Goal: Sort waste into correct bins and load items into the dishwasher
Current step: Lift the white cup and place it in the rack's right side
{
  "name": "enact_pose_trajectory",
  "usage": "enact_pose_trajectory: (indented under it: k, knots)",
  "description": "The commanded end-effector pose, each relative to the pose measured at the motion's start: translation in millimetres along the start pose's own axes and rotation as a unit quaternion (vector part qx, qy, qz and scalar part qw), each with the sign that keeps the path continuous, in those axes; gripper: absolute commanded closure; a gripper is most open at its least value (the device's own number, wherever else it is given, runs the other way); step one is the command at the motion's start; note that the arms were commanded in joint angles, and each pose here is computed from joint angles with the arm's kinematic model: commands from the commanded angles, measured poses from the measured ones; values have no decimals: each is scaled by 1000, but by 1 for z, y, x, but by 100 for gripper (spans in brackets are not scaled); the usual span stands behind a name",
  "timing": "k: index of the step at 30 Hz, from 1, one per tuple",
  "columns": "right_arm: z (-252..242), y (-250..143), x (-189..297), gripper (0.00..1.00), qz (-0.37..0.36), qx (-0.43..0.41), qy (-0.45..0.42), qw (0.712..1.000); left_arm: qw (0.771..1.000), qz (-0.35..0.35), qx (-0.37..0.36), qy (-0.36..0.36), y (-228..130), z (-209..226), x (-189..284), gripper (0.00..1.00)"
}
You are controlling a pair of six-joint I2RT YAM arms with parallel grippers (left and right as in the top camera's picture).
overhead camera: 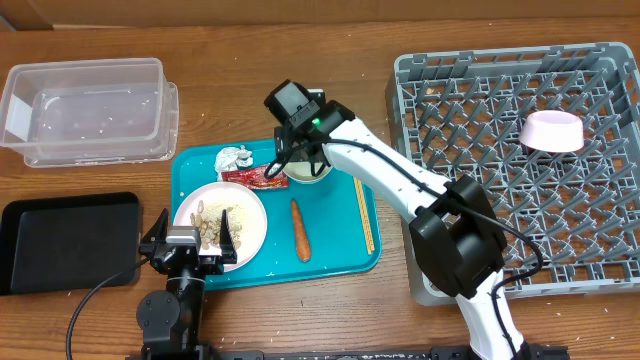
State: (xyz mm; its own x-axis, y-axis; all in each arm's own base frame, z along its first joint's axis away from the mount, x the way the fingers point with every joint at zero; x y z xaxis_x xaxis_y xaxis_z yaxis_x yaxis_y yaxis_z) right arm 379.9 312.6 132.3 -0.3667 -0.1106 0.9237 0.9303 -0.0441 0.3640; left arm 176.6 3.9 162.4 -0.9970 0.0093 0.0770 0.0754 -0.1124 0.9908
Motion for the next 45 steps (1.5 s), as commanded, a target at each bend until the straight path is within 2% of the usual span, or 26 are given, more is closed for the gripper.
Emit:
enact_pose_trajectory:
  k: [1,3,6,9,12,17,23,25,27,30,33,39,41,43,45]
  knots:
    - [-1,-6,-10,15,8,4,-8,1000,1000,-3,-10,-1,0,-1,0,0]
    - [-1,-6,-10,21,8,4,-8,1000,1000,-3,-10,-1,0,-1,0,0]
    - [-1,-6,-10,39,8,4,-8,1000,1000,-3,-10,-1,0,-1,0,0]
    - [-1,-5,-6,46,8,7,-8,1000,1000,-3,-10,-1,0,-1,0,0]
    - [0,1,10,56,6,8,-7,1000,1000,-3,-10,-1,0,-1,0,0]
    - [-10,26,77,58,-39,-4,-18,999,1000,-3,-10,-1,0,-1,0,0]
    - [-59,66,185,58,-116,-44,-10,992,1000,-3,-10,-1,0,-1,0,0]
    - [-87,77,221,58,-145,-62,-6,987,1000,-3,-10,-1,0,-1,0,0]
    - [-137,87,261,58,-180,-102,-22,978,1000,-3,-10,-1,0,-1,0,0]
    - [-214,91,290,58,-198,-172,-74,962,1000,-3,-10,-1,0,-1,0,0]
    - [-292,88,299,58,-186,-258,-133,939,1000,-3,-10,-1,0,-1,0,0]
    - [-417,64,278,58,-123,-407,-139,894,1000,-3,-10,-1,0,-1,0,0]
    - [-467,46,255,58,-95,-464,-149,868,1000,-3,-10,-1,0,-1,0,0]
    - [-501,27,226,58,-73,-506,-135,849,1000,-3,-10,-1,0,-1,0,0]
    - [-516,15,211,55,-65,-522,-137,839,1000,-3,-10,-1,0,-1,0,0]
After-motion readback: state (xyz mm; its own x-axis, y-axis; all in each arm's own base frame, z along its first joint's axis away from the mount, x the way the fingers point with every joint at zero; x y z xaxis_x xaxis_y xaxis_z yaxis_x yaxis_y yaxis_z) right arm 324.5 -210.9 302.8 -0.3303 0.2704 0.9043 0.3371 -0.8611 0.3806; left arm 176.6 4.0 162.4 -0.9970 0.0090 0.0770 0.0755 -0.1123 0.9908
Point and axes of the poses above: each gripper's point midway between its finger pads, its own x axis back along the fingers, its own z axis along the line the jaws close on, y = z × x, the point moved 7 cm from there along x, back along the fingers, and after that the axes turned 5 degrees about -x, right-handed, at the moved point
